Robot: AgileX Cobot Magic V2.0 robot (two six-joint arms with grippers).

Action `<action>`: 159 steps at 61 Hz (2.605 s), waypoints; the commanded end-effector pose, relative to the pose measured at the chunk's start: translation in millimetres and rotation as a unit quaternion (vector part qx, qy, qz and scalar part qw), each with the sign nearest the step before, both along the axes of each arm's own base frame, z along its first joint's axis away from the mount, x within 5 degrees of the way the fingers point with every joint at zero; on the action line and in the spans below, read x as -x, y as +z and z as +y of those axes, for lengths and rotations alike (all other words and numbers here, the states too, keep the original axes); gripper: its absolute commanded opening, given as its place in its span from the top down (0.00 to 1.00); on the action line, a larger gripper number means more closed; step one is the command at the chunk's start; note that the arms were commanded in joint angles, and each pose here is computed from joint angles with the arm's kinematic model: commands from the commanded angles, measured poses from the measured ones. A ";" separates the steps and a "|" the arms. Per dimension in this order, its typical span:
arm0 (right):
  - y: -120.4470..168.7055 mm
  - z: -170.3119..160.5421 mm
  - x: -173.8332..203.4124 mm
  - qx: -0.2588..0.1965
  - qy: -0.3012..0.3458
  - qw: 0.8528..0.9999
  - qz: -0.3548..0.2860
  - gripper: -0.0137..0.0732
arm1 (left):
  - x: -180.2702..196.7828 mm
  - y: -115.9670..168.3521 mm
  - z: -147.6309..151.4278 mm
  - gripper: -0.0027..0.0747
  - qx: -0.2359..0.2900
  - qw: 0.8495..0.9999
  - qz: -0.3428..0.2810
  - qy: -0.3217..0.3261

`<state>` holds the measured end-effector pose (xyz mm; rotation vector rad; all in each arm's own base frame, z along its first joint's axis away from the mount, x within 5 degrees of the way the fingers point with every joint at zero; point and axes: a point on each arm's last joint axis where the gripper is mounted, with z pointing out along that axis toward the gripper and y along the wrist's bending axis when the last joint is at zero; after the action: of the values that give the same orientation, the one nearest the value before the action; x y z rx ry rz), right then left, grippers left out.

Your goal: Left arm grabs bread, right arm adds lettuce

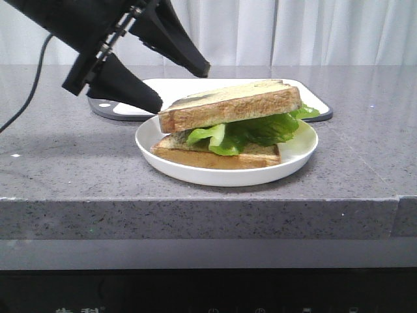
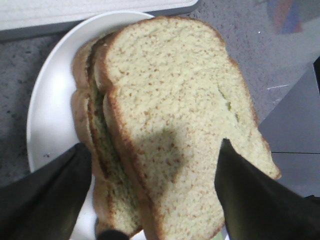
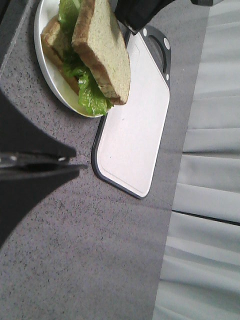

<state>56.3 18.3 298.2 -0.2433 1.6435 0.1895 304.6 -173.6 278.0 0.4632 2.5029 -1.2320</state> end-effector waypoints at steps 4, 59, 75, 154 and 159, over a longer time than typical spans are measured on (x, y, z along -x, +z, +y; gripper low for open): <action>14.3 -1.6 -0.2 -0.011 -0.010 0.999 -0.042 0.91 | 13.4 50.1 16.1 0.30 0.037 0.998 -0.057 0.012; 14.3 -1.6 -0.2 -0.011 -0.010 0.999 -0.042 0.91 | 90.5 125.4 101.7 0.99 -0.165 0.882 -0.392 0.203; 14.3 -1.6 -0.2 -0.011 -0.010 0.999 -0.042 0.91 | 152.7 111.1 126.7 0.99 -0.167 0.821 -0.486 0.249; 14.3 -1.6 -0.2 -0.011 -0.010 0.999 -0.042 0.91 | 257.6 23.7 150.9 0.99 -0.045 0.795 -0.519 0.311; 14.3 -1.6 -0.2 -0.011 -0.010 0.999 -0.042 0.91 | 257.6 23.7 150.9 0.99 -0.045 0.795 -0.519 0.311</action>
<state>56.2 18.4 297.9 -0.2443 1.6466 0.1898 46.7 -25.0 287.8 0.2452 1.5964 -0.3701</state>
